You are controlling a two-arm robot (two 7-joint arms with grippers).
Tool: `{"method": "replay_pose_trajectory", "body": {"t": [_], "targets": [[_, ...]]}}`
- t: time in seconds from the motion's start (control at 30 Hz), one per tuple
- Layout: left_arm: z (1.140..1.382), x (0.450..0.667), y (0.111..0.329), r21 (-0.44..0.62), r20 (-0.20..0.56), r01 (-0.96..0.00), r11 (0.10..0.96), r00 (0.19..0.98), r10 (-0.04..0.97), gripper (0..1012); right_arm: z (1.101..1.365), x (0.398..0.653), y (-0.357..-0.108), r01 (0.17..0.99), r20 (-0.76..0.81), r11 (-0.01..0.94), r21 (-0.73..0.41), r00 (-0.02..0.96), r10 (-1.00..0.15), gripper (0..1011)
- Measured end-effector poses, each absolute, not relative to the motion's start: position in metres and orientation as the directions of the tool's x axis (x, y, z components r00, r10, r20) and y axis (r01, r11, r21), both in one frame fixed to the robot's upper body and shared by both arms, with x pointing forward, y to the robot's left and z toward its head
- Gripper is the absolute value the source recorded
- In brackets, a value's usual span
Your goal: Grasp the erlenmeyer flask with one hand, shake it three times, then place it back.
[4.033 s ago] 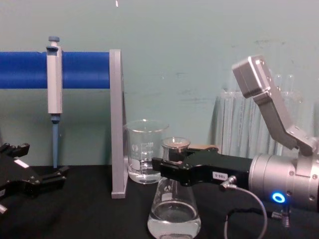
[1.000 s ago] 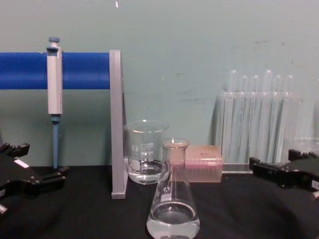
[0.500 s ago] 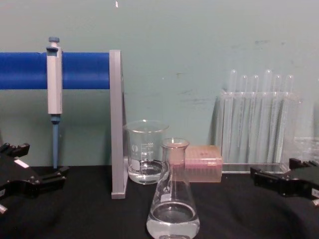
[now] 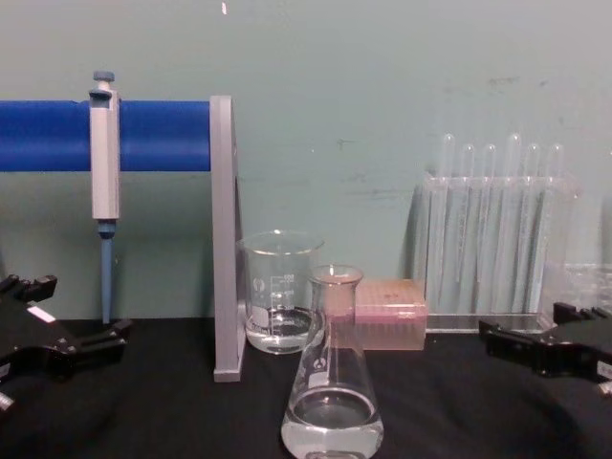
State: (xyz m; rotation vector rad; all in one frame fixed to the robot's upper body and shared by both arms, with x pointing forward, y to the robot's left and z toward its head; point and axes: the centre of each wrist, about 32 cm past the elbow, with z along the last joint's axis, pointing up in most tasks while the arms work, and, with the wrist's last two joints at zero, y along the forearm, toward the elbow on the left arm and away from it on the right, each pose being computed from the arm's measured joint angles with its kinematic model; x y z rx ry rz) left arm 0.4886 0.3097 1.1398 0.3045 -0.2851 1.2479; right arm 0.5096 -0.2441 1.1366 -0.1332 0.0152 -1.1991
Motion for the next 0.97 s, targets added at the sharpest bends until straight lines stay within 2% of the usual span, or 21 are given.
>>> {"method": "replay_pose_trajectory", "body": {"t": [0.97], "targets": [[1.1398,0.4886,0.3096,0.070,0.374,-0.955,0.287,0.292,0.880,1001,1.1369,0.5096,-0.2440,0.928,0.057,0.357,-0.109,0.365,-0.929,1002]]}}
